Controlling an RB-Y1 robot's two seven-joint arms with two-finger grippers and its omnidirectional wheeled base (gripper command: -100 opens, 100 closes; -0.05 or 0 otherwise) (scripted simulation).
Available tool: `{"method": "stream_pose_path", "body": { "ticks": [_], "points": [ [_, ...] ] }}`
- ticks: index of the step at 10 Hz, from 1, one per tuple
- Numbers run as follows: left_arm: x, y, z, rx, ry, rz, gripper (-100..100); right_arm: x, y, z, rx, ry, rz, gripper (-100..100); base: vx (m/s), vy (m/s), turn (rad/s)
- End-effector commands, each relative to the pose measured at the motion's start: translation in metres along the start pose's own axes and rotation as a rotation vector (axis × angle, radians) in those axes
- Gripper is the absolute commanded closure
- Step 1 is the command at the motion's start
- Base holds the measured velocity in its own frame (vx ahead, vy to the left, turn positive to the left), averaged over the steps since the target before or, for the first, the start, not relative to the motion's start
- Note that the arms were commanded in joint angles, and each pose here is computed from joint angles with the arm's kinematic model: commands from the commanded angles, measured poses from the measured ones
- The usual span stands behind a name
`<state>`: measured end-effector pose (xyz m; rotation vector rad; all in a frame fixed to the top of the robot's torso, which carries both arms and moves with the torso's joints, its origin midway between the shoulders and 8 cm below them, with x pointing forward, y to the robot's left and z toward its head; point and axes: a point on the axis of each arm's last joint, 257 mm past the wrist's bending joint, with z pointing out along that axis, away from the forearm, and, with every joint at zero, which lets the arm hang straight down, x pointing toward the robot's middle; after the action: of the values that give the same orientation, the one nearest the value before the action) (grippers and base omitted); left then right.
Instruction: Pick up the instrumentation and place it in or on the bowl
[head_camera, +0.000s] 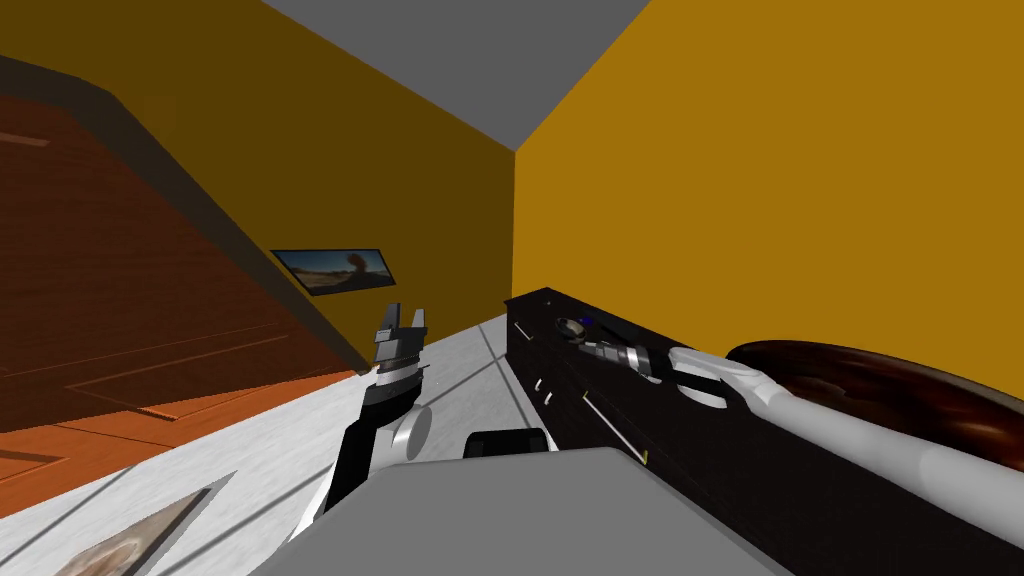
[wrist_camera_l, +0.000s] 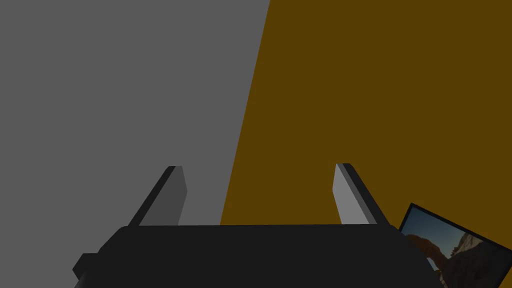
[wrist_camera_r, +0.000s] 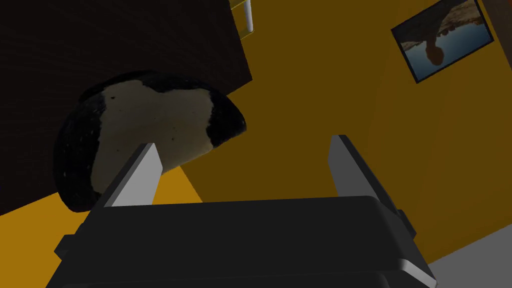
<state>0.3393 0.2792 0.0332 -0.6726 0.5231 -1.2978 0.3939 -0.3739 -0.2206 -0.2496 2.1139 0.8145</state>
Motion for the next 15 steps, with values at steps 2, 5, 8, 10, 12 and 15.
{"method": "stream_pose_path", "body": {
  "ticks": [2,5,8,10,12,15],
  "points": [
    [0.000,0.000,0.000,0.000,0.000,0.000,0,0.017,-0.033,-0.027,0.084,0.082,-0.041,-100,0.046,0.004,0.124],
    [0.000,0.000,0.000,0.000,0.000,0.000,0,0.043,-0.074,-0.072,0.198,0.223,-0.099,-100,0.047,0.002,0.126],
    [0.000,0.000,0.000,0.000,0.000,0.000,0,0.054,-0.098,-0.104,0.269,0.295,-0.123,-100,0.028,0.008,0.064],
    [0.000,0.000,0.000,0.000,0.000,0.000,0,0.066,-0.115,-0.133,0.325,0.366,-0.141,-100,0.064,0.012,0.129],
    [0.000,0.000,0.000,0.000,0.000,0.000,0,0.079,-0.130,-0.162,0.374,0.436,-0.156,-100,0.032,-0.005,0.039],
    [0.000,0.000,0.000,0.000,0.000,0.000,0,0.091,-0.141,-0.191,0.417,0.504,-0.166,-100,0.028,0.002,0.045]
  ]
}}
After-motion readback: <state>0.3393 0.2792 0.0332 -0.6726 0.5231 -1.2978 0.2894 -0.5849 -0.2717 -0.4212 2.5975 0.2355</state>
